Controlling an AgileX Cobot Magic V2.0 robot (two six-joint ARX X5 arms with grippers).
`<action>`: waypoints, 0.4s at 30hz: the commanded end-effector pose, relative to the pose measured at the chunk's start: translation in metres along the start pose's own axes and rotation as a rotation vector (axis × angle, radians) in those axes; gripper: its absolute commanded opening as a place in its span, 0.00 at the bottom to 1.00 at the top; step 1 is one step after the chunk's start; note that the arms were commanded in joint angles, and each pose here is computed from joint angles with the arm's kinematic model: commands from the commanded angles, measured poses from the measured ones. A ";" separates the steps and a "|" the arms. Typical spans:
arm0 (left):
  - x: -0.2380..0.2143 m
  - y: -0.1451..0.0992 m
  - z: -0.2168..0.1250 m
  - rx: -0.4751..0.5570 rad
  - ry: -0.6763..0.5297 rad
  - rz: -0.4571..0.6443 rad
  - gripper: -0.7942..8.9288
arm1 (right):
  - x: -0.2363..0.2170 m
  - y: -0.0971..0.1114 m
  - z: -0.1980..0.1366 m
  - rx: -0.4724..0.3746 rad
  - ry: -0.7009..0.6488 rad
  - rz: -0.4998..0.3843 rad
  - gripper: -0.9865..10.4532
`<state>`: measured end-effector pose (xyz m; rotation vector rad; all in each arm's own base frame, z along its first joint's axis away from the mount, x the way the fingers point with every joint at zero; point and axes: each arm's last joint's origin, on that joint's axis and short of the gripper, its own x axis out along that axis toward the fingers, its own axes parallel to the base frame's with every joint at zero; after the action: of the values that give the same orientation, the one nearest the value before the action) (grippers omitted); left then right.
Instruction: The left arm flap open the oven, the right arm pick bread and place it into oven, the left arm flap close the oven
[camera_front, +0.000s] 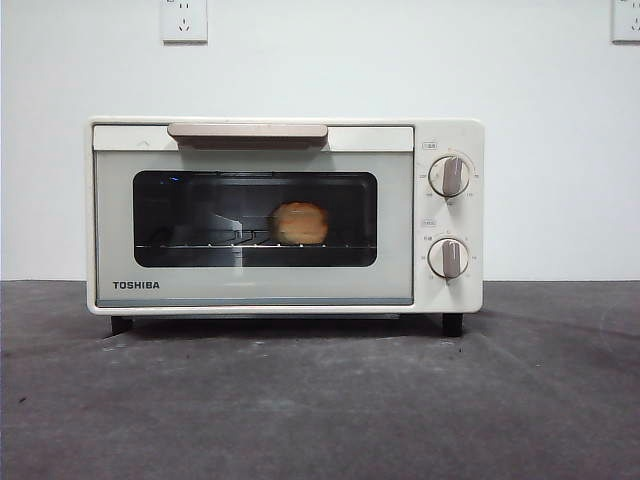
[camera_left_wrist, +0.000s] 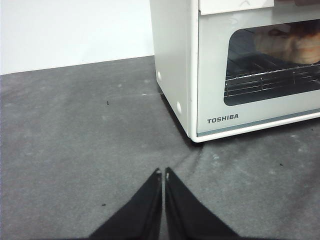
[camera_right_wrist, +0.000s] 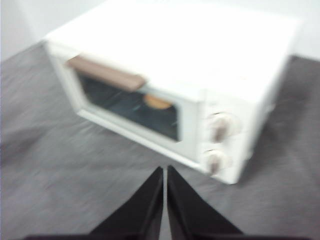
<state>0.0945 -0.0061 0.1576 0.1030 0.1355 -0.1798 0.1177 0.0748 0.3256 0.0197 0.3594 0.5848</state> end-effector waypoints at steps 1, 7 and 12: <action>0.002 0.000 -0.007 -0.009 0.025 0.000 0.10 | -0.008 -0.014 -0.004 -0.037 -0.080 -0.067 0.09; 0.002 0.000 -0.007 -0.009 0.025 0.000 0.10 | -0.024 -0.039 -0.037 -0.042 -0.247 -0.245 0.09; 0.002 0.000 -0.007 -0.009 0.025 0.000 0.10 | -0.029 -0.050 -0.069 -0.048 -0.362 -0.375 0.09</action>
<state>0.0945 -0.0061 0.1576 0.1030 0.1355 -0.1798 0.0992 0.0120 0.2664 0.0225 0.0144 0.2146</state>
